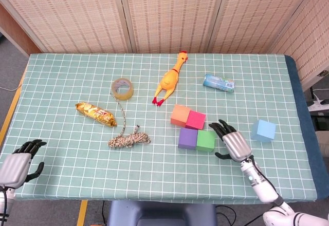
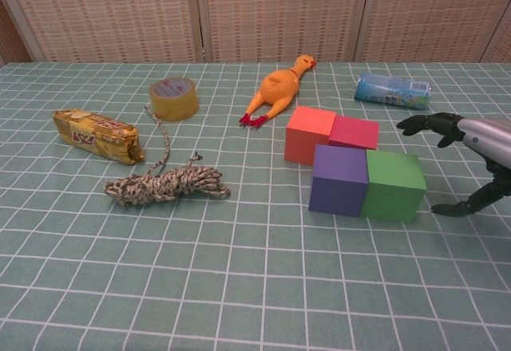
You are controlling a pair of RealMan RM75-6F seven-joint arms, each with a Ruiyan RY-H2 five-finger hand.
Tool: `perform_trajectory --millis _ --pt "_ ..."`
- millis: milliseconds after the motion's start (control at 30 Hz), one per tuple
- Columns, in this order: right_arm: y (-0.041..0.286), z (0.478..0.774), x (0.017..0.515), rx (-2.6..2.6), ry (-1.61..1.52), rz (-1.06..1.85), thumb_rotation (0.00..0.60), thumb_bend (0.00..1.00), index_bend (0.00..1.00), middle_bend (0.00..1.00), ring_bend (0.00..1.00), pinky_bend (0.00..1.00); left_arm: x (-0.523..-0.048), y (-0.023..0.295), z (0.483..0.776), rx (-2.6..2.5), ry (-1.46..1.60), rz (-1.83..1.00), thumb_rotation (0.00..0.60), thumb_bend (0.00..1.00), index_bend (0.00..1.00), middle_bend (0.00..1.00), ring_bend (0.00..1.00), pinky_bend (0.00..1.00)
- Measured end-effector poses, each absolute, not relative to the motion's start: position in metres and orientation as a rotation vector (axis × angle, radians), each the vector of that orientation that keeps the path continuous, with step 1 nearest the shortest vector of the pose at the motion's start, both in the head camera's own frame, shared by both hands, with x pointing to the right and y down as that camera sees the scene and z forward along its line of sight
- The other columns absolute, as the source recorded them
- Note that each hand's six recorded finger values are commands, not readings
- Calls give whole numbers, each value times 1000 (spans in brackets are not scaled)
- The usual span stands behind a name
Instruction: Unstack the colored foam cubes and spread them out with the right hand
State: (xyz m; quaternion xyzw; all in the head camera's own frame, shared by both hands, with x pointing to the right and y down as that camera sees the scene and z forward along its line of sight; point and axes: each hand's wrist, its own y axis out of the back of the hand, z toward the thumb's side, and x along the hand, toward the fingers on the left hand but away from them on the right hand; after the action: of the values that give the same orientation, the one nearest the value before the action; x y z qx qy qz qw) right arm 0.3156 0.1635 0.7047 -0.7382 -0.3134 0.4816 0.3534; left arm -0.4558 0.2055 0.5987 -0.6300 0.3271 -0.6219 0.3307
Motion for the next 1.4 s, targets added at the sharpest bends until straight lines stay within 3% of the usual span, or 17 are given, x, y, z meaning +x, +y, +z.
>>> perform_trajectory --millis 167,667,800,933,1000,1400 --pt "161 720 313 -1921 -838 1302 600 31 188 240 162 344 -456 206 600 -1651 849 -1629 600 462 213 160 154 357" --pt "166 735 287 -2007 -851 1258 600 31 215 253 178 355 -458 205 599 -1653 859 -1631 600 463 213 160 154 358" --pt "166 735 287 -1994 -872 1236 600 31 317 350 335 518 -458 205 600 -1654 855 -1637 600 461 213 160 155 357" --pt "165 734 289 -1963 -888 1208 600 51 524 501 552 757 -457 206 600 -1655 852 -1637 600 461 213 161 154 357" --pt "165 731 291 -1936 -904 1184 600 71 570 535 588 805 -457 206 600 -1658 848 -1638 600 460 213 160 154 357" --pt "180 705 330 -1878 -767 1187 600 95 582 540 589 806 -457 206 598 -1664 854 -1637 600 461 213 161 155 357"
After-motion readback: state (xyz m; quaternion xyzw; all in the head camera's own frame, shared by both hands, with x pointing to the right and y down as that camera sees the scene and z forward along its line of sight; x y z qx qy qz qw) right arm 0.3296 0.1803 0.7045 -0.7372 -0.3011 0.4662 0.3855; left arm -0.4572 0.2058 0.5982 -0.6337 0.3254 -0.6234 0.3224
